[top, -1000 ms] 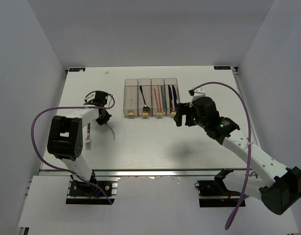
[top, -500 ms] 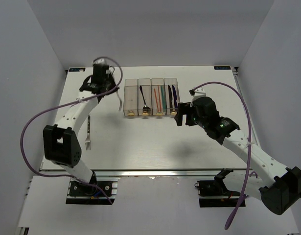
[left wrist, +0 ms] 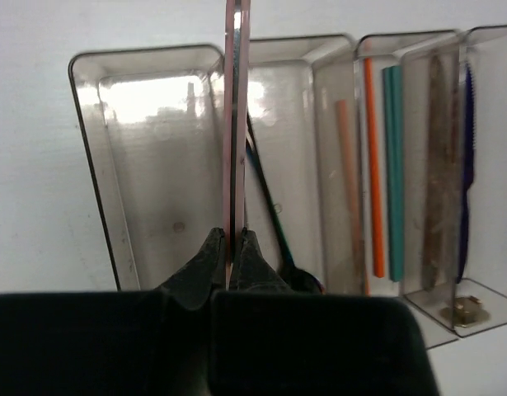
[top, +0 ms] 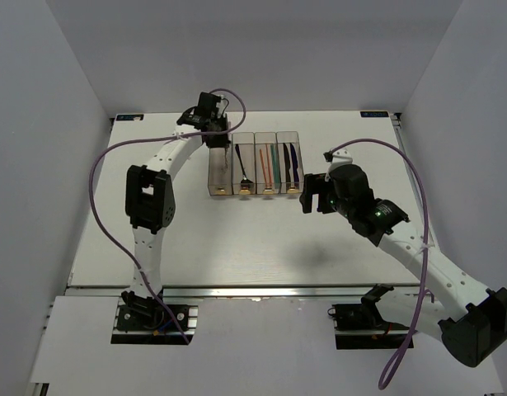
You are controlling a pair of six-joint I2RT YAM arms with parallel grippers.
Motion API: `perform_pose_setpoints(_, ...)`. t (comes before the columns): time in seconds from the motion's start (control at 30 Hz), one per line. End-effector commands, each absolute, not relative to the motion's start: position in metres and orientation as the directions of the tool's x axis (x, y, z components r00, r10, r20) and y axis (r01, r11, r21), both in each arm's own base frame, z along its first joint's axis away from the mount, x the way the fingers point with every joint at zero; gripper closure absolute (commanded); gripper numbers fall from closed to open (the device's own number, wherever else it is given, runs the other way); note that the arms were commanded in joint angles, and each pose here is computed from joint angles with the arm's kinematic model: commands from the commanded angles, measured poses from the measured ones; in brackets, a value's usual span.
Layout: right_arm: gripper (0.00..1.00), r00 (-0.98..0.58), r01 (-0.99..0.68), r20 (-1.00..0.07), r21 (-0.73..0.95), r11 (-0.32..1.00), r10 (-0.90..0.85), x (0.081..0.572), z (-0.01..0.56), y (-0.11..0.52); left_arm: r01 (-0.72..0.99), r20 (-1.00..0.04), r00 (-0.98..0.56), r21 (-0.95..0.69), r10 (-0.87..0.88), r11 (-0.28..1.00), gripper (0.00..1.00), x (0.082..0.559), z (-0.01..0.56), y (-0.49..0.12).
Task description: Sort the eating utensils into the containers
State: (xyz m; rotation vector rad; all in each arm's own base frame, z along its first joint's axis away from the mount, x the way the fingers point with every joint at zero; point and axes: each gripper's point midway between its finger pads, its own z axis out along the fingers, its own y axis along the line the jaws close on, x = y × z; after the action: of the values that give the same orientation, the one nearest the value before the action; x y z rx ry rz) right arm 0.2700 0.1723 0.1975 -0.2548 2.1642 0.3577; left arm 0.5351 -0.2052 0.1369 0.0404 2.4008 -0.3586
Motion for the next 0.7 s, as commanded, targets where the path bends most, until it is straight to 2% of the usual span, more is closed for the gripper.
perform_pose_setpoints(0.0, 0.11, -0.532, -0.309, -0.846, 0.148, 0.939, -0.042, 0.275, 0.214, 0.168, 0.116, -0.666, -0.741, -0.256, -0.088, 0.960, 1.00, 0.526, 0.156, -0.199)
perform_pose_setpoints(0.33, 0.11, -0.535, -0.317, -0.843, 0.149, 0.937, -0.047, 0.275, 0.213, 0.171, 0.062, -0.665, -0.732, -0.279, -0.147, 0.958, 1.00, 0.512, 0.143, -0.192)
perform_pose_setpoints(0.5, 0.11, -0.540, -0.320, -0.840, 0.150, 0.936, -0.050, 0.275, 0.211, 0.172, 0.036, -0.673, -0.724, -0.255, -0.151, 0.966, 0.95, 0.514, 0.143, -0.187)
perform_pose_setpoints(0.57, 0.11, -0.541, -0.319, -0.840, 0.152, 0.936, -0.048, 0.275, 0.211, 0.172, 0.025, -0.669, -0.728, -0.241, -0.148, 0.970, 0.90, 0.517, 0.139, -0.184)
perform_pose_setpoints(0.6, 0.11, -0.540, -0.318, -0.841, 0.151, 0.936, -0.047, 0.275, 0.212, 0.172, 0.025, -0.667, -0.731, -0.237, -0.144, 0.971, 0.80, 0.517, 0.138, -0.184)
perform_pose_setpoints(0.67, 0.11, -0.539, -0.317, -0.841, 0.152, 0.936, -0.046, 0.275, 0.213, 0.171, 0.021, -0.658, -0.740, -0.231, -0.141, 0.973, 0.71, 0.517, 0.136, -0.183)
